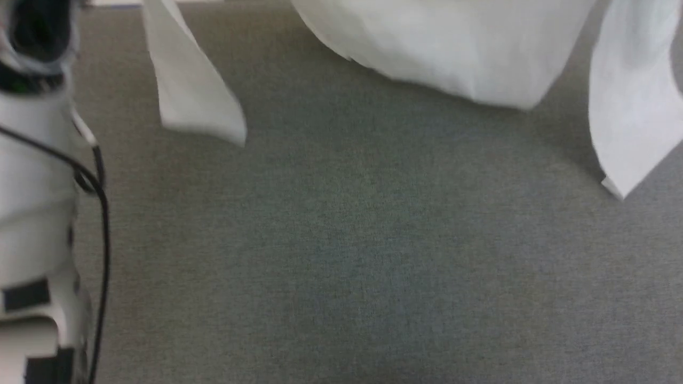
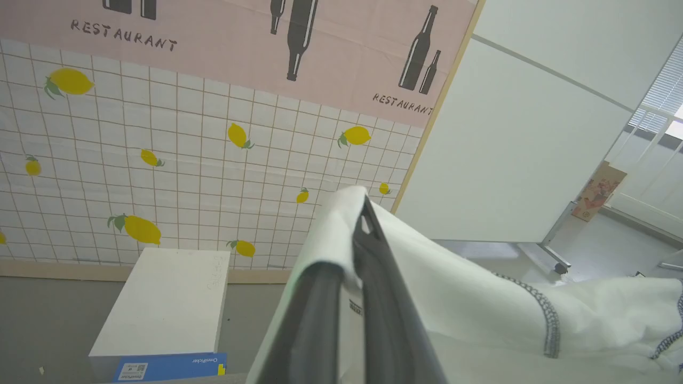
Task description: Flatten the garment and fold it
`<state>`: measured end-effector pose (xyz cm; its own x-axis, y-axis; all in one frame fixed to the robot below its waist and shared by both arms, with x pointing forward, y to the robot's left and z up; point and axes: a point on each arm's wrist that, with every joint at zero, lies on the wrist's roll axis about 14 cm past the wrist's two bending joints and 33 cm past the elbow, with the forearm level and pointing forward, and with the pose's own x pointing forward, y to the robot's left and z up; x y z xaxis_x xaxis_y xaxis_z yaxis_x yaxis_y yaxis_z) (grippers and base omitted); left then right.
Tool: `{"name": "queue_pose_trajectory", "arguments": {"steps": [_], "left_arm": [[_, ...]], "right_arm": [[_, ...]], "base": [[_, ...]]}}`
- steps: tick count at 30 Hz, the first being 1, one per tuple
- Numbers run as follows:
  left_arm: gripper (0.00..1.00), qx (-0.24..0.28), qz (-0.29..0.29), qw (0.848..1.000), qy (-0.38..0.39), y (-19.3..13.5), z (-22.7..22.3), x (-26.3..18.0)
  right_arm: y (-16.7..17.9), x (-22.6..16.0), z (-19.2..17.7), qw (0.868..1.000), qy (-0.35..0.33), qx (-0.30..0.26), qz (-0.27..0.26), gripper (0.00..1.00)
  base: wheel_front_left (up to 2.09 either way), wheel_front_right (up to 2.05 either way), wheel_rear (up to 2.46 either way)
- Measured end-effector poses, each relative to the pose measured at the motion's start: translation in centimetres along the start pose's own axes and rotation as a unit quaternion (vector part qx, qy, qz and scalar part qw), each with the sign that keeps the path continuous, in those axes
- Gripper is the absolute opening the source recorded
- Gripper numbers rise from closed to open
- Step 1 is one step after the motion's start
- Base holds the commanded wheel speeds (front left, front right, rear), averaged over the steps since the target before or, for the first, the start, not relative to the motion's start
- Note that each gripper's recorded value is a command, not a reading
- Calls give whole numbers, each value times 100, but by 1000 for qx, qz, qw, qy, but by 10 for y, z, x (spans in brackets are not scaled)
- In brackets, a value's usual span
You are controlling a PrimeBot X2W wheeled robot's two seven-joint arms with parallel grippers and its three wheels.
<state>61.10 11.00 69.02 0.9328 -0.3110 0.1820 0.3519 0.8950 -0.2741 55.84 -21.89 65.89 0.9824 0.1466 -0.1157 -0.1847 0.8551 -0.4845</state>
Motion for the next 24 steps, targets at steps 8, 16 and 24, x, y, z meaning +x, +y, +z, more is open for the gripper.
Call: {"name": "queue_pose_trajectory", "arguments": {"steps": [8,16,24], "left_arm": [[0,-9,56,995,-84,45,25,58],[0,-57,61,982,-167,66,38,80],[0,-61,89,990,-91,95,-21,74]], "right_arm": [[-43,71,48,993,-89,-20,-69,0],[-69,102,79,977,-169,-36,-127,0],[-24,127,15,993,-95,-12,-65,0]], "base": [[0,0,0],[0,0,0],[0,0,0]]}}
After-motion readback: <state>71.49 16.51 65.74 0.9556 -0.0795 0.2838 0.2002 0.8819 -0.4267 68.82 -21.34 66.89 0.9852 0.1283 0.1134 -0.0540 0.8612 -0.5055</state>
